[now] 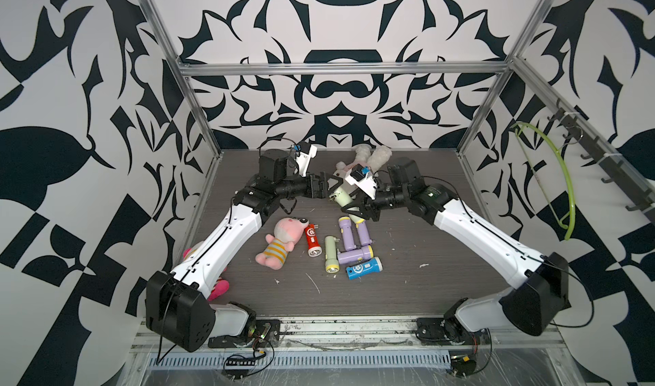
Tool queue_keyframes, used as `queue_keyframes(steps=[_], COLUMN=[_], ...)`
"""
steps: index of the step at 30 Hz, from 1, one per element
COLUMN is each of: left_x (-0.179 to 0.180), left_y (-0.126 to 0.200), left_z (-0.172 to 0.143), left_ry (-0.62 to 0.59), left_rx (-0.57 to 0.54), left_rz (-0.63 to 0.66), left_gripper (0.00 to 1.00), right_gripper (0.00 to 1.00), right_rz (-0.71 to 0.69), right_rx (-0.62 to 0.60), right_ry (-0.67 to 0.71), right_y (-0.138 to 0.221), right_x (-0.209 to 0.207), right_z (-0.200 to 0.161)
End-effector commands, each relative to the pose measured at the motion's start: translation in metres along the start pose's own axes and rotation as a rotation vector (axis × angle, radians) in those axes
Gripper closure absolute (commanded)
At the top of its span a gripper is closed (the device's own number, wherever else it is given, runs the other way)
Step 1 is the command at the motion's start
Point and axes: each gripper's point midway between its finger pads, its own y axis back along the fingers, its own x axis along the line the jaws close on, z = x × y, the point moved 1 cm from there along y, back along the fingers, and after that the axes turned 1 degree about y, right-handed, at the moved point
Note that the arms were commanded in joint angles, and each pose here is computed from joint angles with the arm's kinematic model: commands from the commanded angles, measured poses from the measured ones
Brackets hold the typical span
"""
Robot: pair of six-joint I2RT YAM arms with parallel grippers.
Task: Close the plug at the bottom of the flashlight
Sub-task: Pick up the flashlight from the center of the board, then close the plug of the flashlight.
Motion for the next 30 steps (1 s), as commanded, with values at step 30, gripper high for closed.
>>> queue_keyframes(steps=[30], left_x=[-0.144], left_y=[0.043], left_z=[0.000], left_ry=[-0.252], left_rx=[0.005], left_rz=[-0.596], left_gripper=[0.14], right_gripper=[1.00], right_rz=[0.316], right_rx=[-0.191], right_ry=[0.129], right_y=[0.089], right_x=[0.069], right_z=[0.043])
